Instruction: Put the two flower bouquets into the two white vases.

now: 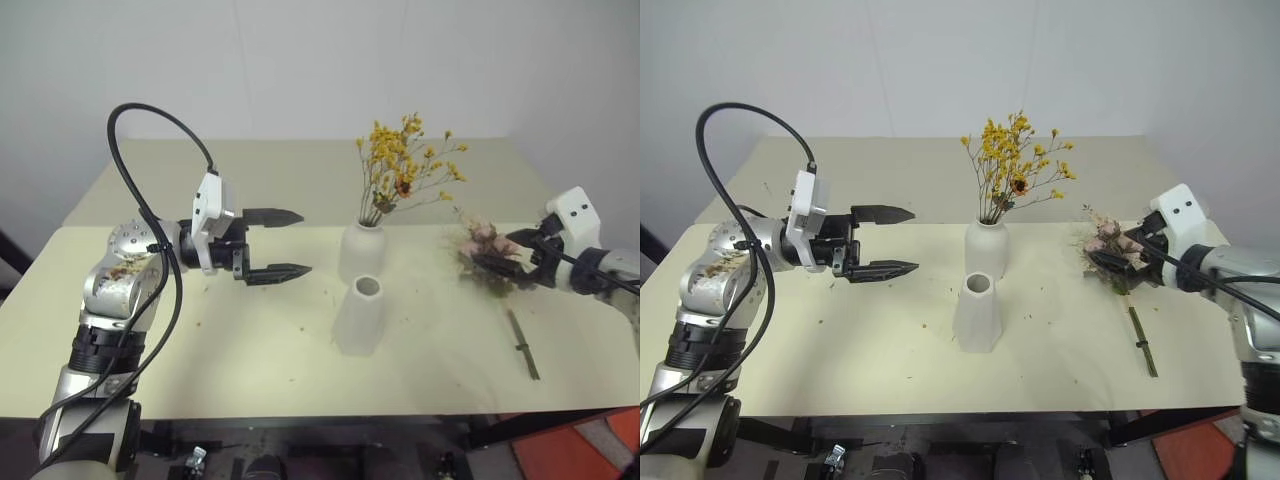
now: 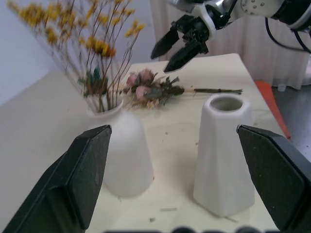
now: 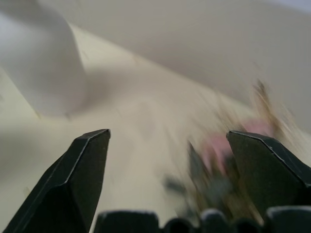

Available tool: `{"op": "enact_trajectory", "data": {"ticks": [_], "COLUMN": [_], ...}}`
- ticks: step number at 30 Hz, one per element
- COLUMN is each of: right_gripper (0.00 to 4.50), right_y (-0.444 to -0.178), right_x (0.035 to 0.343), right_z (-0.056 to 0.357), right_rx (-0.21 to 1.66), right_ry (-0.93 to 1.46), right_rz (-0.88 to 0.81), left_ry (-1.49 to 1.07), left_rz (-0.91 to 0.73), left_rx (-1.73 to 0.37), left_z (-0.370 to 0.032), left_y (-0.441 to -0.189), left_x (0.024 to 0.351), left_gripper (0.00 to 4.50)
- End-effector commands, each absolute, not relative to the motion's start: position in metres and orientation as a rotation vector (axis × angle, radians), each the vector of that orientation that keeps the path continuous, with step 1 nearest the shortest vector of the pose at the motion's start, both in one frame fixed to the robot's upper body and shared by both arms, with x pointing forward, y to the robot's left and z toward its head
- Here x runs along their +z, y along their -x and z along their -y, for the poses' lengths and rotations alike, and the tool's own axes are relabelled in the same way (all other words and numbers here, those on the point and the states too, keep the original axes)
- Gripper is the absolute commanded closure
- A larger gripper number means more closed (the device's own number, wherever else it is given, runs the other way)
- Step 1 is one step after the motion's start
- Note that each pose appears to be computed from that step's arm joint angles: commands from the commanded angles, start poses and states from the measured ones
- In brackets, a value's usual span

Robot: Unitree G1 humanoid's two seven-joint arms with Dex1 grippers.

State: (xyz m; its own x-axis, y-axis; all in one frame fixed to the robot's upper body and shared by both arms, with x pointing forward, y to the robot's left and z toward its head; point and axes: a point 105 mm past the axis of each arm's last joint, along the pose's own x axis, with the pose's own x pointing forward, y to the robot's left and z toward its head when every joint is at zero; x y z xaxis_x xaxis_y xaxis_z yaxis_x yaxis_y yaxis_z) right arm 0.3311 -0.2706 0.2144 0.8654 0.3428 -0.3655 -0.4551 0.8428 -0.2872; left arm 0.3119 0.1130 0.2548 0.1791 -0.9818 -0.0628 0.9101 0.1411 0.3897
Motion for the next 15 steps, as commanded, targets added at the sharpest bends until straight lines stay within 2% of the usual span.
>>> {"op": "enact_trajectory", "data": {"ticks": [1, 5, 11, 15], "right_gripper": [0.01, 0.01, 0.01, 0.01], "right_y": [-0.313, -0.306, -0.311, -0.324], "right_x": [0.211, 0.192, 0.167, 0.158], "right_z": [0.283, 0.3, 0.298, 0.301], "right_rx": [0.315, 0.232, 0.239, 0.231], "right_ry": [0.427, 0.358, 0.356, 0.352], "right_rz": [-0.48, -0.647, -0.747, -0.768], "left_ry": [-0.486, -0.581, -0.593, -0.577], "left_rz": [0.236, 0.195, 0.184, 0.193], "left_rx": [-1.452, -1.504, -1.529, -1.529], "left_z": [-0.099, -0.087, -0.082, -0.082], "left_y": [-0.303, -0.305, -0.309, -0.309], "left_x": [0.265, 0.257, 0.251, 0.251], "left_gripper": [0.0, 0.0, 0.0, 0.0]}}
